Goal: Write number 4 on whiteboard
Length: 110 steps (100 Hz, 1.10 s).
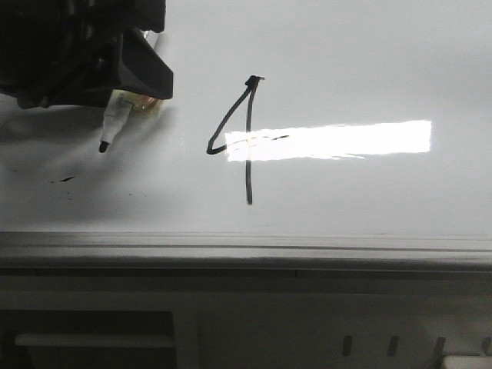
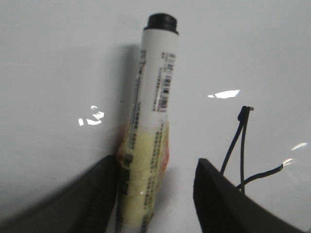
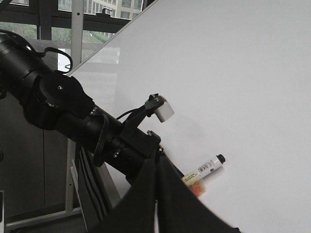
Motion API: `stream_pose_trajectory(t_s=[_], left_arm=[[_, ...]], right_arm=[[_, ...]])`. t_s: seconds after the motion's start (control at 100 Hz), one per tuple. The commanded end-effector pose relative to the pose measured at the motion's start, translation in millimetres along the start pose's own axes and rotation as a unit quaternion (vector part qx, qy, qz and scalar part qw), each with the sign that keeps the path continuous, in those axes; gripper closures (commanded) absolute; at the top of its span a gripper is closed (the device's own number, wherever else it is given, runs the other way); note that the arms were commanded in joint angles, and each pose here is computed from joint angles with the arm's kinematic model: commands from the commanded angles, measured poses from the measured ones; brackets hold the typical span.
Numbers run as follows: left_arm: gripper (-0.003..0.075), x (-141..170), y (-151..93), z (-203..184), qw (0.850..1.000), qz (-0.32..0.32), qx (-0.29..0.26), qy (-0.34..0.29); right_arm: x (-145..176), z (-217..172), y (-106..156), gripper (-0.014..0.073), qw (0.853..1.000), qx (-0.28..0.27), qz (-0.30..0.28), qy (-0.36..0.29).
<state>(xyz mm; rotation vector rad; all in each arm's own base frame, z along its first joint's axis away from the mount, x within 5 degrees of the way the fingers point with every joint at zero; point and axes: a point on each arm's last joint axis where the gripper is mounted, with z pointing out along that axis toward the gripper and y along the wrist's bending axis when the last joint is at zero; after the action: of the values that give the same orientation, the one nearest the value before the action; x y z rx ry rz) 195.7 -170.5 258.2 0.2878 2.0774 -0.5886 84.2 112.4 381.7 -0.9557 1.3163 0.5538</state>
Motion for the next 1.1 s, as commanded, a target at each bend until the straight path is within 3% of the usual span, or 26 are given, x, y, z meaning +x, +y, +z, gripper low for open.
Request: stream_pose_trajectory(t_s=[0.0,0.31,0.61,0.75,0.95,1.09], left_arm=[[0.0259,-8.1,14.9,4.6,0.997,-0.009,-0.068,-0.039],[0.0234,-17.7,12.8,-9.8,0.996,-0.014,-0.057,-0.066],[0.0263,-43.9,3.6,-67.9,0.988,0.030,0.001,-0.150],[0.0402,-49.0,1.5,-106.0,0.976,0.080,0.032,-0.198],[0.0741,-24.9,9.9,-159.2,0.955,0.132,0.076,-0.254],[0.0741,3.8,20.9,-177.3,0.947,0.138,0.096,-0.274]], right_arm=[[-11.0,-3.0,-6.7,0.0659,0.999,0.029,0.006,-0.028],[-11.6,-3.1,-7.8,0.0659,0.999,0.034,0.006,-0.031],[-12.8,-4.4,-9.1,0.0659,0.998,0.042,0.006,-0.036],[-3.6,-8.5,-6.5,0.0659,0.998,0.045,0.007,-0.032],[42.9,-36.9,-1.6,0.0659,0.991,0.119,0.028,-0.049],[79.2,-61.5,2.1,0.0659,0.980,0.183,0.035,-0.075]])
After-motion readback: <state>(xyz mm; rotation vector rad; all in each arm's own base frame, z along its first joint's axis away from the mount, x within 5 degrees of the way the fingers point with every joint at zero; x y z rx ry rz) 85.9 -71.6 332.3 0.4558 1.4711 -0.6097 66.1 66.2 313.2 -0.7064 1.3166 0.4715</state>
